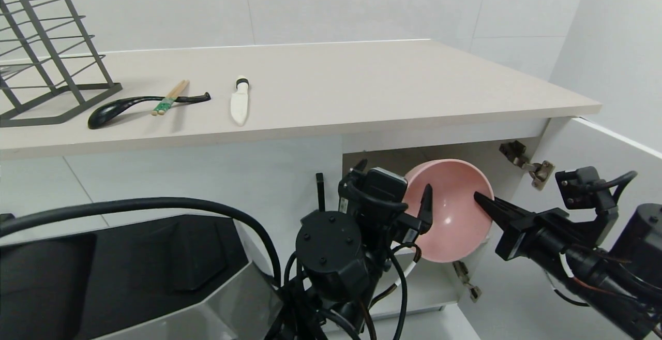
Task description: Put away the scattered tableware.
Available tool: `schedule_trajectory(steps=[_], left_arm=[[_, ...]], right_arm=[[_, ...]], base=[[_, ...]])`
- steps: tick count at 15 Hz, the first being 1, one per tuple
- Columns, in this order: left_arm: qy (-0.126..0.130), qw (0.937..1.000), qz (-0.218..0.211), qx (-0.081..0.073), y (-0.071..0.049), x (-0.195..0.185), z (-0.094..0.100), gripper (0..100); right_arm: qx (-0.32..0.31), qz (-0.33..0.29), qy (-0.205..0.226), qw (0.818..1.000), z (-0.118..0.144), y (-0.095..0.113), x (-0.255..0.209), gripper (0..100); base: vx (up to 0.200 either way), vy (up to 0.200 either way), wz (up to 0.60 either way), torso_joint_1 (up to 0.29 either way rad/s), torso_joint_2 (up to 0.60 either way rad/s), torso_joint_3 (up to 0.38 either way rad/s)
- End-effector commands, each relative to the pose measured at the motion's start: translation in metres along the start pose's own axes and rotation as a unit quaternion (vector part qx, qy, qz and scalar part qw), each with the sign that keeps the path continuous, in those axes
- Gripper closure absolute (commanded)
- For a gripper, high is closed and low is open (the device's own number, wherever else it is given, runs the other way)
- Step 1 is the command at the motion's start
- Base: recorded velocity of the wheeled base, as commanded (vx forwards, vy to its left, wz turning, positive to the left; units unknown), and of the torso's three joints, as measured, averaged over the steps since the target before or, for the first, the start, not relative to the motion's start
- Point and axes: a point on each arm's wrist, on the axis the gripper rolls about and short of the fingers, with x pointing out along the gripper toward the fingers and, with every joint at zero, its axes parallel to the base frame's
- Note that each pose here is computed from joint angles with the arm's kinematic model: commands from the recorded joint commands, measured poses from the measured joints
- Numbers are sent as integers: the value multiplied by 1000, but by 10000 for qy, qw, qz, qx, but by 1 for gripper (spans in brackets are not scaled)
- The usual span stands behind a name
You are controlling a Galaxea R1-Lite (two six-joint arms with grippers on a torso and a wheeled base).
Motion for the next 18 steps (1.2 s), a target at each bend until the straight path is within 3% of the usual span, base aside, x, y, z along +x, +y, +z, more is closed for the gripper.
schedule_trajectory(steps=[1,4,10,12,13,14,16,17,18], left_arm=[[-22,9999,-149,-15,6,-20,19,0],[82,9973,-723,68,16,-51,27,0],[-12,9902,-1389,143,61,-102,53,0],[-26,9840,-1763,251,96,-123,53,0],[-25,9810,-1922,279,107,-128,51,0],[14,9740,-2250,281,122,-137,47,0],[187,9549,-2955,207,136,-155,36,0],[291,9496,-3117,174,142,-161,31,0],[511,9487,-3116,157,148,-167,24,0]], right_arm=[[-5,-34,43,10000,-2,-1,0,100],[-8,-37,112,9999,-4,-1,0,100],[-128,59,311,9994,-11,3,-7,100],[-131,61,350,9993,-13,3,-8,100],[-131,58,365,9992,-13,3,-8,100],[-135,79,384,9991,-14,4,-7,100],[-144,206,409,9988,-15,9,-9,100],[-152,246,446,9986,-16,11,-10,100],[-157,264,479,9984,-18,12,-11,100]], base=[[0,0,0,0,0,0],[0,0,0,0,0,0],[0,0,0,0,0,0],[0,0,0,0,0,0],[0,0,0,0,0,0],[0,0,0,0,0,0],[0,0,0,0,0,0],[0,0,0,0,0,0],[0,0,0,0,0,0]])
